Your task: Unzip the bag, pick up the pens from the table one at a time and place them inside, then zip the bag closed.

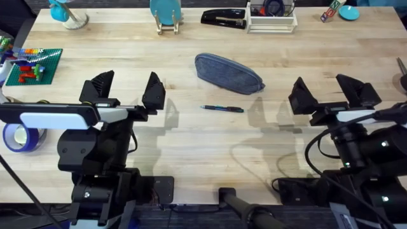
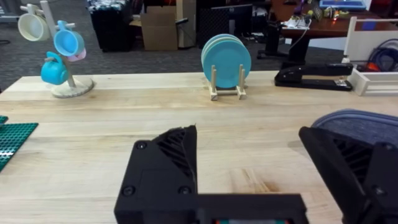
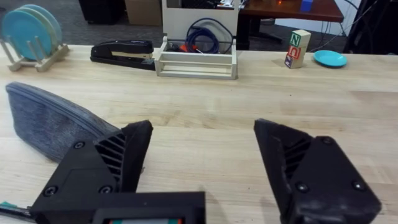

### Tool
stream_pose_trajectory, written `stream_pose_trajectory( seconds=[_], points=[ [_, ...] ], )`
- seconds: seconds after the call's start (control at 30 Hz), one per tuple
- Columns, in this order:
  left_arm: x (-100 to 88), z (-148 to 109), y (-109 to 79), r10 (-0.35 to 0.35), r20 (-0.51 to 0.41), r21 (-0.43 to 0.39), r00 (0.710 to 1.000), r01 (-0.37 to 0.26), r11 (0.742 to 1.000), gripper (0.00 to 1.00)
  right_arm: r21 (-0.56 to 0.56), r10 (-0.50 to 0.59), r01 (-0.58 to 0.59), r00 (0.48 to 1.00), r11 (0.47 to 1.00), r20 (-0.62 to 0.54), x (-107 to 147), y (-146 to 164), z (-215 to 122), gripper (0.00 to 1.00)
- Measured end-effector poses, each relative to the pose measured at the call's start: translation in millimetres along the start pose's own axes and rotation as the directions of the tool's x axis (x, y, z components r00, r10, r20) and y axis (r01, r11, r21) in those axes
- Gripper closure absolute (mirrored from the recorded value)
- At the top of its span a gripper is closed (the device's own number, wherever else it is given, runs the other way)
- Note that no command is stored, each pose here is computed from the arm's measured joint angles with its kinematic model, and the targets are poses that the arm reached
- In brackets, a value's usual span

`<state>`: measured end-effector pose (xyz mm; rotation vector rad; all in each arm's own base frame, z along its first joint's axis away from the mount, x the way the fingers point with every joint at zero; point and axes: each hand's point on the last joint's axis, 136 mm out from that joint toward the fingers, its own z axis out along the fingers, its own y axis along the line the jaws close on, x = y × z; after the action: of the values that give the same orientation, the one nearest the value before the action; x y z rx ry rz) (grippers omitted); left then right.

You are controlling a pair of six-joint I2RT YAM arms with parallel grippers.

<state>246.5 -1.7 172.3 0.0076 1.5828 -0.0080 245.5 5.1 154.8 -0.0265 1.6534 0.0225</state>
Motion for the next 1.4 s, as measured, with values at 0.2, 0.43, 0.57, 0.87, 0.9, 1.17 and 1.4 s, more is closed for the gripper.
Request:
stream_pose_trajectory(
  seconds=[0.2,0.43,0.57,0.87,0.9,1.17,1.4],
  points=[
    [0.0,0.0,-0.7,0.000,0.000,0.003,1.000,0.000,1.000,0.006,-0.005,0.000,0.000,1.000,1.000,0.000,0.1,0.8,0.0,0.003],
    [0.0,0.0,-0.6,0.001,0.000,0.002,1.000,-0.001,1.000,0.006,-0.005,0.000,0.000,1.000,1.000,0.001,-0.1,0.9,0.0,0.003],
    [0.0,0.0,-0.1,0.001,0.000,-0.001,1.000,-0.001,1.000,0.007,-0.007,-0.001,0.001,1.000,1.000,0.016,-4.0,1.2,0.0,0.003],
    [-2.6,-0.4,0.0,0.001,0.001,-0.001,1.000,-0.001,1.000,0.008,-0.015,-0.004,0.005,0.994,1.000,0.110,-27.4,2.8,-1.5,0.005],
    [-5.3,-0.5,0.0,0.001,-0.002,-0.001,1.000,-0.001,1.000,0.007,-0.015,-0.003,0.005,0.995,1.000,0.104,-26.5,2.8,-1.6,0.005],
    [-52.2,11.3,-2.4,0.001,-0.045,0.013,0.999,0.000,1.000,0.007,-0.016,-0.002,0.002,0.999,1.000,0.044,-41.3,2.9,-7.1,0.005],
    [-68.7,46.7,-17.2,0.000,-0.213,0.098,0.977,0.022,0.995,0.007,-0.016,0.000,0.000,1.000,1.000,0.000,-69.2,2.6,-1.4,0.006]
  ],
)
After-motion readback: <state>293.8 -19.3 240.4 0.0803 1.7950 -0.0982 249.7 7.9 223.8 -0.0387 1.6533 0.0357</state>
